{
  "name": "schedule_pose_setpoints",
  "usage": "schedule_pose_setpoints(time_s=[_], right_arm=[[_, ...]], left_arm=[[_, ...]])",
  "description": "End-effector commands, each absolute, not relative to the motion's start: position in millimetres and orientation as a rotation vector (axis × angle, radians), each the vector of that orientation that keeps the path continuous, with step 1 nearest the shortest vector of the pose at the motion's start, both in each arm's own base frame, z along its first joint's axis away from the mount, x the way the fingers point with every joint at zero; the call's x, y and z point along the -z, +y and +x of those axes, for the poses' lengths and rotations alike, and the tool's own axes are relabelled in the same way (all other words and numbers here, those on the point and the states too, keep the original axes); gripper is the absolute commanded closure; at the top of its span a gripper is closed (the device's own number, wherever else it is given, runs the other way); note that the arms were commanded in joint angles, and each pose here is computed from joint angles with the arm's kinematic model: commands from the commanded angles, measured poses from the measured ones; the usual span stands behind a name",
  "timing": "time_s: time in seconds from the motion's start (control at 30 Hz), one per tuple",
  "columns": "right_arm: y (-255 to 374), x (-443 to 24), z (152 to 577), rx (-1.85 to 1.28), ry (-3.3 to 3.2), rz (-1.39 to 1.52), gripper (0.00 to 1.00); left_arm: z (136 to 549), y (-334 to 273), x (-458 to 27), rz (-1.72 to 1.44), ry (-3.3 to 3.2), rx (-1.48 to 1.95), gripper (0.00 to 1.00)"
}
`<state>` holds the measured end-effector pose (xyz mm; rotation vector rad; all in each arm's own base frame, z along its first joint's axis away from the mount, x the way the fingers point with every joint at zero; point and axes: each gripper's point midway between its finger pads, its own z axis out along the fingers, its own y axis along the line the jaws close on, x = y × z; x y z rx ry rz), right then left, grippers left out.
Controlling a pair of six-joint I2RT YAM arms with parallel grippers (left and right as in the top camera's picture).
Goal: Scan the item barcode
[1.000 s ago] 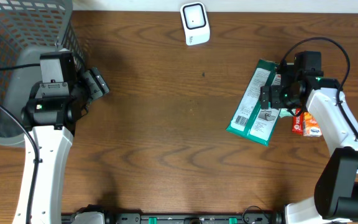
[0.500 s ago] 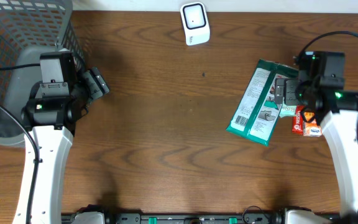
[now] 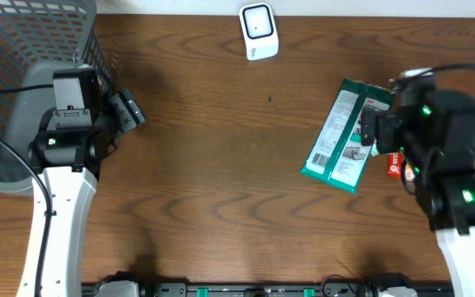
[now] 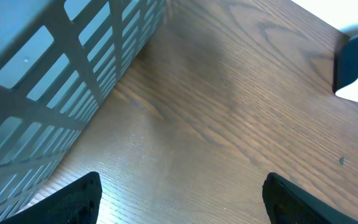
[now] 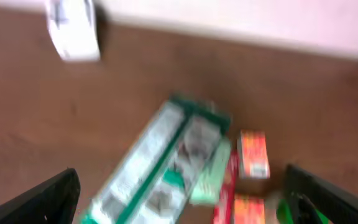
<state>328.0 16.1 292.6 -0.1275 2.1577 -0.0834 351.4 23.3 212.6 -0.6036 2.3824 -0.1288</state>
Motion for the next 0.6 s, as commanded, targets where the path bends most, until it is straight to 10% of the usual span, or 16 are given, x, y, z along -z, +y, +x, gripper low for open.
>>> schedule_pose_setpoints(time_s=[0.0,0.3,0.57], right_arm=[[31.2,-352.7,316.1,-0.008,1.925,-0.171,0.01],[51.6,-471.2,248.8,-0.114,1.348,-0.258,0.01],[51.6,-470.2,180.2,-0.075,0.998,-0.292,0.01]], left_arm=[[351.7,28.0,-215.4,-0.616,2.370,0.109,0.16],[351.7,28.0,-215.4,-0.616,2.370,0.109,0.16],[351.7,28.0,-215.4,-0.616,2.370,0.109,0.16]])
